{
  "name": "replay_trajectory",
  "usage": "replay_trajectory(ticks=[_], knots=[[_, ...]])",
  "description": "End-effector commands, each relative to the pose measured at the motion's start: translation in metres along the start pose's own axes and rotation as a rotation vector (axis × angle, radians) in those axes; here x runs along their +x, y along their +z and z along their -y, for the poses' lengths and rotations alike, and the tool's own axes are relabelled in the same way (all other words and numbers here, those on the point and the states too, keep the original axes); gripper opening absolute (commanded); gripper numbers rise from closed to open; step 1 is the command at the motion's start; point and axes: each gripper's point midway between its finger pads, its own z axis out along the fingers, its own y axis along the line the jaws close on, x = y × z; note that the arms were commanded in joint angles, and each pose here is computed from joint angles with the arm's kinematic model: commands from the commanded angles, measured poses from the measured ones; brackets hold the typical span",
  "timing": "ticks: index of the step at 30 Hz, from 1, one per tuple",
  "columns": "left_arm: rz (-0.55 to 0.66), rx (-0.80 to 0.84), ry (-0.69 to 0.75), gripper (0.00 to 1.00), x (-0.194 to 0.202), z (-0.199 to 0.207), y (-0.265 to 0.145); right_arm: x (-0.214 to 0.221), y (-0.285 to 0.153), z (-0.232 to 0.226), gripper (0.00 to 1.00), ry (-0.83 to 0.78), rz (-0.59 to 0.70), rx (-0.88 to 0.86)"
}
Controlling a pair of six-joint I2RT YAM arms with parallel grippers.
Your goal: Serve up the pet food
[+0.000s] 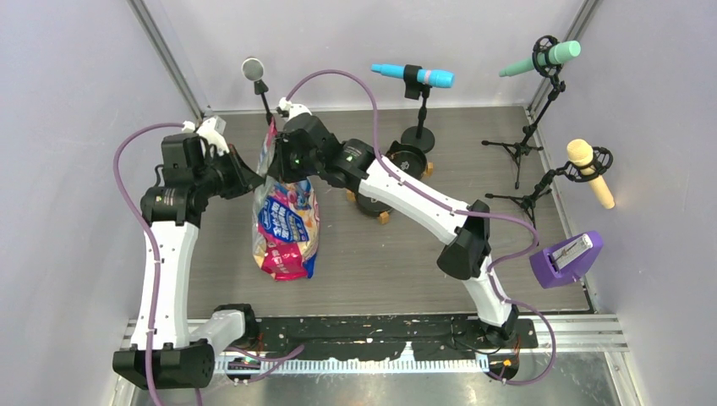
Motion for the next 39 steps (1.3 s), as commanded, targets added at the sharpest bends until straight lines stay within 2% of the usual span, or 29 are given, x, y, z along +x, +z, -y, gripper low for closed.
replay_trajectory(ticks=[1,18,21,25,27,30,34,39], knots=[[0.036,-0.057,0.05,0.0,-0.012,-0.004,-0.011,-0.019,-0.015,0.0,0.06,-0.063,0.056,0.042],[0.163,-0.051,0.034,0.0,-0.035,0.01,-0.036,-0.055,-0.061,0.04,0.05,-0.265,0.141,0.287],[0.164,-0.04,0.032,0.0,-0.036,0.012,-0.036,-0.058,-0.063,0.033,0.05,-0.264,0.147,0.253],[0.152,-0.026,0.03,0.0,-0.033,0.014,-0.034,-0.057,-0.06,0.006,0.05,-0.223,0.151,0.107],[0.153,-0.022,0.029,0.0,-0.032,0.014,-0.034,-0.056,-0.058,-0.005,0.16,-0.199,0.15,0.053],[0.154,-0.005,0.029,0.0,-0.03,0.017,-0.035,-0.052,-0.051,-0.019,0.38,-0.166,0.137,-0.025],[0.148,0.015,0.026,0.0,-0.027,0.02,-0.034,-0.043,-0.037,-0.03,0.43,-0.118,0.103,-0.085],[0.14,0.024,0.024,0.0,-0.024,0.02,-0.033,-0.034,-0.017,-0.027,0.43,-0.107,0.082,-0.079]])
